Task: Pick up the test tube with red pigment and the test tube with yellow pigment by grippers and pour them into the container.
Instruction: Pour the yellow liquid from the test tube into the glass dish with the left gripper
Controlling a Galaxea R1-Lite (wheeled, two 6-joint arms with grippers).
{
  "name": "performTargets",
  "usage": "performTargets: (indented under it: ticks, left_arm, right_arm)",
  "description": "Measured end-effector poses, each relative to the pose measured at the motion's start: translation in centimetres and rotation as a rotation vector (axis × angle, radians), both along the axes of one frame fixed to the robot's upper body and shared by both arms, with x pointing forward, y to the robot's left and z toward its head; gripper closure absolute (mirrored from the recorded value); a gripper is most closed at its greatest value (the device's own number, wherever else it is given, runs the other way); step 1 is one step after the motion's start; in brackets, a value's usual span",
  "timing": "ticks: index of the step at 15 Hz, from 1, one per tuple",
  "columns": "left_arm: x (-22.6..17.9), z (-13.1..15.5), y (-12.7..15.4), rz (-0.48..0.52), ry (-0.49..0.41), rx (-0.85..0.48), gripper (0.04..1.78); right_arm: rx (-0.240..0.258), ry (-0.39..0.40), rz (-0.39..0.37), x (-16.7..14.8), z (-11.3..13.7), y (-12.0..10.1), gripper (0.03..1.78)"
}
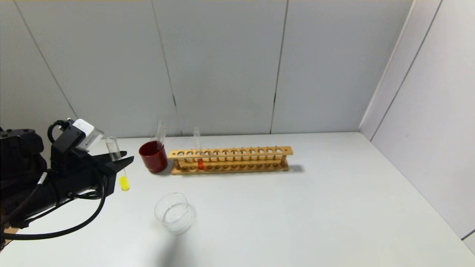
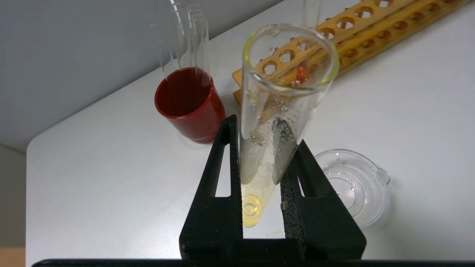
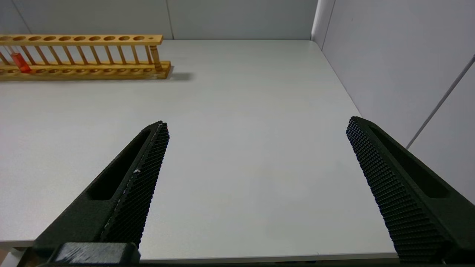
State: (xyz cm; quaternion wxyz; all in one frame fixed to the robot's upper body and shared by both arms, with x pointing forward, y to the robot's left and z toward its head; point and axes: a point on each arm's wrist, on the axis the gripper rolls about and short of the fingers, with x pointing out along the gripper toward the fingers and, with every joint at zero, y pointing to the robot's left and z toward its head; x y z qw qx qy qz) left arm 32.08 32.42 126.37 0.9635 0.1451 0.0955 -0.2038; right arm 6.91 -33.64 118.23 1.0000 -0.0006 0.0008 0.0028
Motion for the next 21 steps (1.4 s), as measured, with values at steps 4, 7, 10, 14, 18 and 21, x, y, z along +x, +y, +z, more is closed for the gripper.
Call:
performTargets:
  ticks: [4, 7, 10, 14, 18, 21]
  left_arm:
    - [0.6, 1.1, 0.5, -0.056, 0.021, 0.091, 1.49]
    - [0.9, 2.2, 0.7, -0.096, 0.05, 0.211, 1.49]
    - [1.5, 3.1, 0.7, -0.118, 0.026, 0.278, 1.49]
    - [2.1, 3.1, 0.8, -0.187, -0.06, 0.469, 1.49]
    - [1.8, 2.1, 0.7, -0.276, -0.109, 0.637, 1.49]
    - [1.1, 1.0, 0.7, -0.322, -0.109, 0.709, 1.49]
  right_arm:
    - [0.0, 0.0, 0.0, 0.0, 0.0, 0.0, 0.06]
    - [0.0, 0.0, 0.0, 0.0, 0.0, 0.0, 0.06]
    - [0.0, 0.0, 0.0, 0.0, 0.0, 0.0, 0.06]
    - [0.0, 0.0, 0.0, 0.0, 0.0, 0.0, 0.06]
    - [0.0, 0.0, 0.0, 0.0, 0.0, 0.0, 0.06]
    - [0.0, 0.0, 0.0, 0.0, 0.0, 0.0, 0.06]
